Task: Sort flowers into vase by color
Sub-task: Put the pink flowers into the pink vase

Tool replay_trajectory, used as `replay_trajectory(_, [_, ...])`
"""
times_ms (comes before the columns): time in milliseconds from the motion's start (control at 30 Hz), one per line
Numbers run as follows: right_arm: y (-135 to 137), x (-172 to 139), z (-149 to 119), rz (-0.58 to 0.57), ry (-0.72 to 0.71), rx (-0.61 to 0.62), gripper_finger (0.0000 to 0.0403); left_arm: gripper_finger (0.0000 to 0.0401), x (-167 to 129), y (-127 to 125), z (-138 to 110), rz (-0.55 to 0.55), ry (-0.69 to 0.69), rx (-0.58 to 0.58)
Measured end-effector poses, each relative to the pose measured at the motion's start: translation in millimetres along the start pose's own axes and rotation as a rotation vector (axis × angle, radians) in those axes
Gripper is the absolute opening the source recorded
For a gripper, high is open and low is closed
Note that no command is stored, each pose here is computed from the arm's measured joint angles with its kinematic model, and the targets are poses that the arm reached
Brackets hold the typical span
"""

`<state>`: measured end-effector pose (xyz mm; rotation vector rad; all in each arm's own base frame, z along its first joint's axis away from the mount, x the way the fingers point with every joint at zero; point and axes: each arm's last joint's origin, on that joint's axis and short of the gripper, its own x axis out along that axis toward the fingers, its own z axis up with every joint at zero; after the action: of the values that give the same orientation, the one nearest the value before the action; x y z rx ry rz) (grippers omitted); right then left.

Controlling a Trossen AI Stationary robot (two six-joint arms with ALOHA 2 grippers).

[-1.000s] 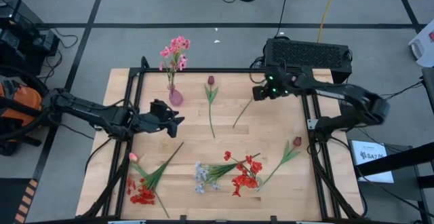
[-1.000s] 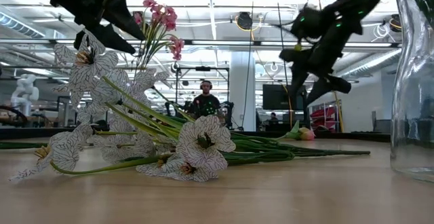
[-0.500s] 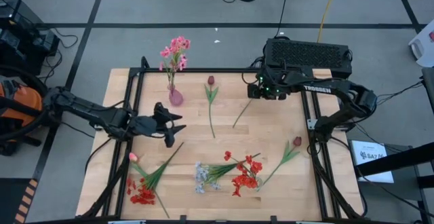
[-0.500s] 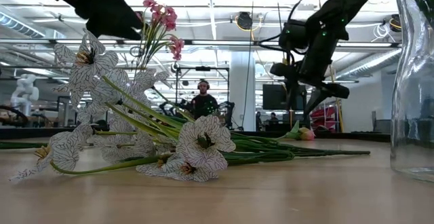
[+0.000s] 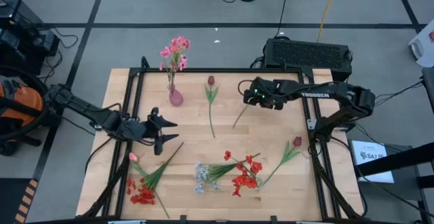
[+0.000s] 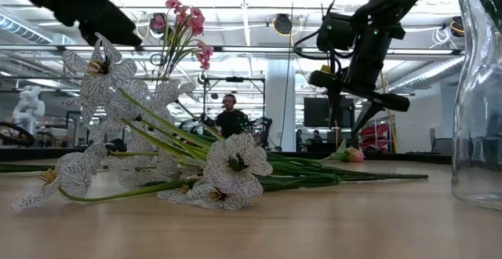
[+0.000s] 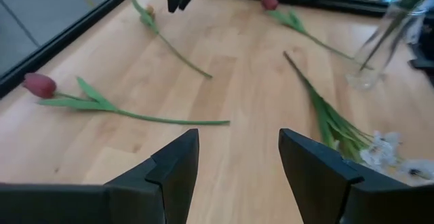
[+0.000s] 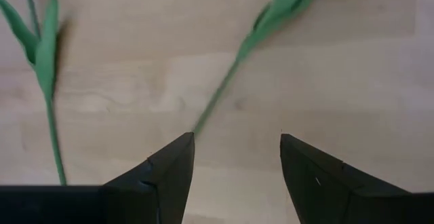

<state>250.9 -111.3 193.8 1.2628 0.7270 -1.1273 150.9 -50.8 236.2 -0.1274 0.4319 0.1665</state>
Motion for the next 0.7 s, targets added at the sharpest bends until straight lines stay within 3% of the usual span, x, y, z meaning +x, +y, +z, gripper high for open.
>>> replay_trajectory(200, [6.0,-1.3,-10.6,0.033,-0.001,0.012,0.0208,0.021,-5.4,3.7,-13.1,-0.055,-0.062,-0.029])
replay_trajectory(400, [6.0,-1.6,-10.5,0.022,-0.048,0.075,0.0208,0.021,-4.8,2.8,-11.3,-0.06,-0.082,-0.045])
replay_trajectory(600, [2.7,-0.2,4.9,0.006,-0.153,0.156,0.0208,0.021,-4.7,2.1,-9.5,-0.065,-0.099,-0.055])
replay_trajectory(700, [-1.4,7.7,16.0,-0.015,-0.139,0.196,0.0208,0.021,-4.7,2.1,-9.5,-0.063,-0.099,-0.055])
